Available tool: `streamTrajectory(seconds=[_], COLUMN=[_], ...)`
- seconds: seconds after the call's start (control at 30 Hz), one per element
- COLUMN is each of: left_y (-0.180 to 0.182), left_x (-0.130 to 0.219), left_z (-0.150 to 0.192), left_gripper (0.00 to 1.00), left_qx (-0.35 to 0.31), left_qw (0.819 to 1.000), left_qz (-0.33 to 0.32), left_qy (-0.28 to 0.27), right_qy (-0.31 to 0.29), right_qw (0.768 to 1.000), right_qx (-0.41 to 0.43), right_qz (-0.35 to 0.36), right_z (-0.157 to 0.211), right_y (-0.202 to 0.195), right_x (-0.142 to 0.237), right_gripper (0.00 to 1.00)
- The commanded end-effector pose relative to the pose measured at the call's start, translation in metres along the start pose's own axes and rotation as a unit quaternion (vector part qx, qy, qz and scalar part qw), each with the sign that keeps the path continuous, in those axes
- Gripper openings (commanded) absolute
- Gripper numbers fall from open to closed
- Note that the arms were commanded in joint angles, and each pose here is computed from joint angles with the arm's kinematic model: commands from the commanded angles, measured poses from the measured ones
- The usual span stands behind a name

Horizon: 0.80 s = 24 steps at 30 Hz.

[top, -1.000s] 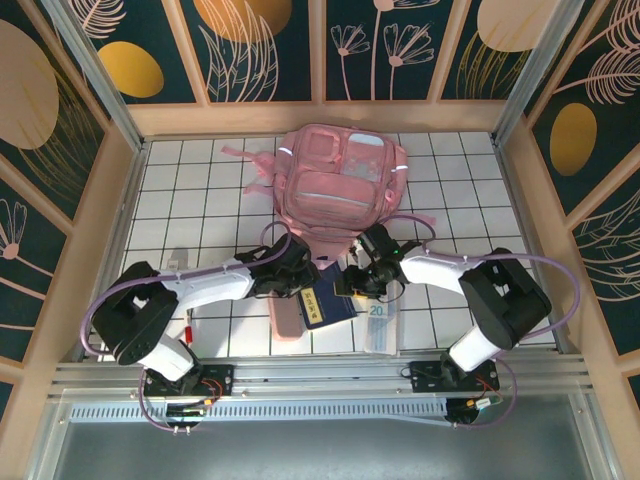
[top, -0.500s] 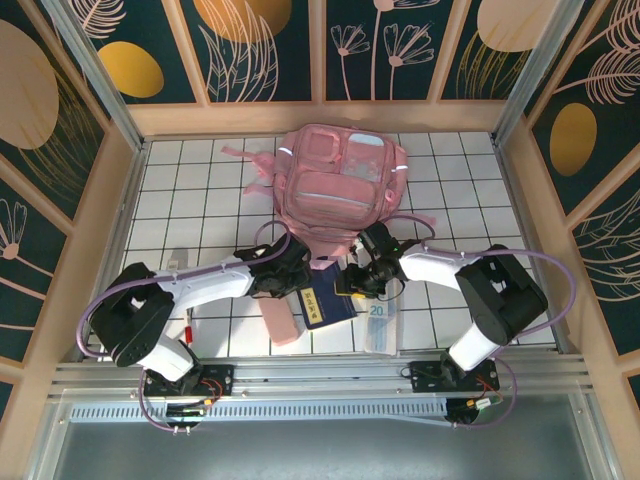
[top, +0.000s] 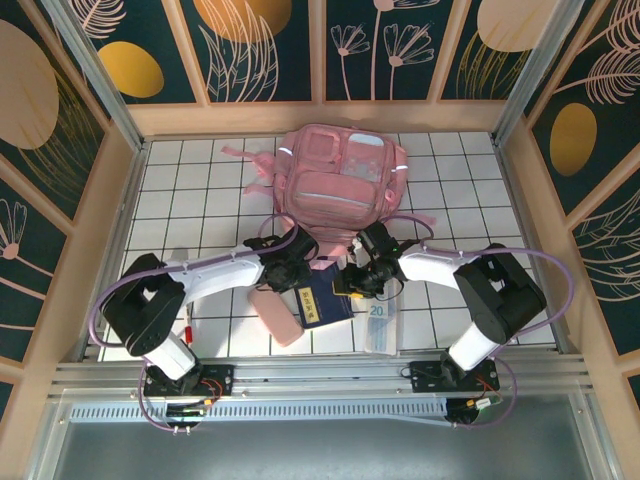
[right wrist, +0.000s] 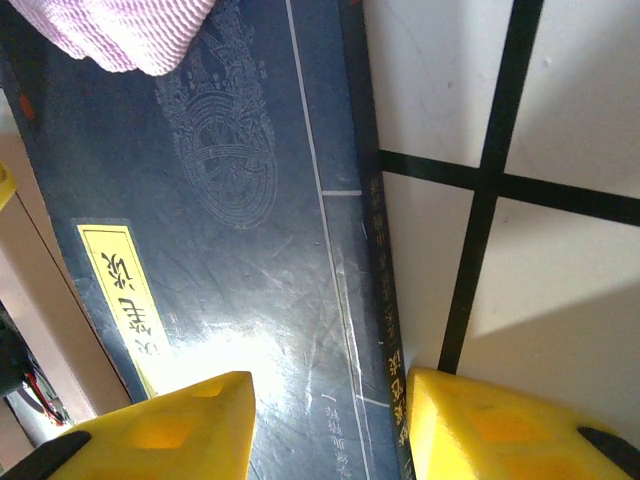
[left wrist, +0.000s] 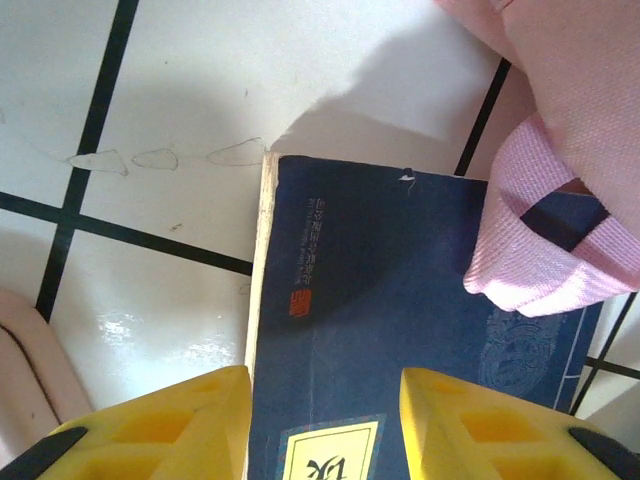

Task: Pack the student bag

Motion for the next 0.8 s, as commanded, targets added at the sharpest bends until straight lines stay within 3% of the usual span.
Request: streamTrajectory(seconds=[0.0, 0.07, 0.17, 0.27, 0.6, 0.77], left_y=[-0.004, -0.002, 0.005, 0.014, 0.030, 0.035], left_x=[-0.003, -0.010, -0.023, -0.041, -0.043, -0.044], left_z=[-0.002, -0.001, 0.000, 0.006, 0.008, 0.008], left_gripper=[0.43, 0.43, 0.40, 0.29, 0.16, 0.11], left_qx=[-0.002, 0.000, 0.002, 0.006, 0.016, 0.019], left_qw=[1.000, 1.000, 1.000, 0.999, 0.998, 0.999], left_qz=[-0.017, -0.024, -0.030, -0.044, -0.052, -0.045], left_qy=[-0.007, -0.009, -0.007, 0.012, 0.015, 0.014], right_qy=[-0.005, -0.005, -0.005, -0.005, 0.003, -0.012], right_qw=[1.000, 1.000, 0.999, 0.999, 0.985, 0.971], right_qx=[0.019, 0.020, 0.022, 0.018, -0.026, -0.020], right_qz=[-0.018, -0.019, -0.025, -0.050, -0.168, -0.239], right_z=[-0.005, -0.004, -0.004, -0.006, -0.005, -0.009], right_y=[0.007, 0.007, 0.007, 0.007, 0.010, 0.021], right_x=[-0.004, -0.005, -0.006, -0.006, -0.013, -0.004], right_gripper=[0.45, 0.52, 0.55, 0.55, 0.55, 0.50])
Point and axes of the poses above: each hand's point on the last joint's axis, 136 mm out from that joint toward the fingers, its own x axis back along the fingers, its own y axis along the line the jaws close on, z = x × y, the point moved 9 cm from there along x, back along the fingers, and after that the axes turned 12 degrees about x, right-handed, at the moved point
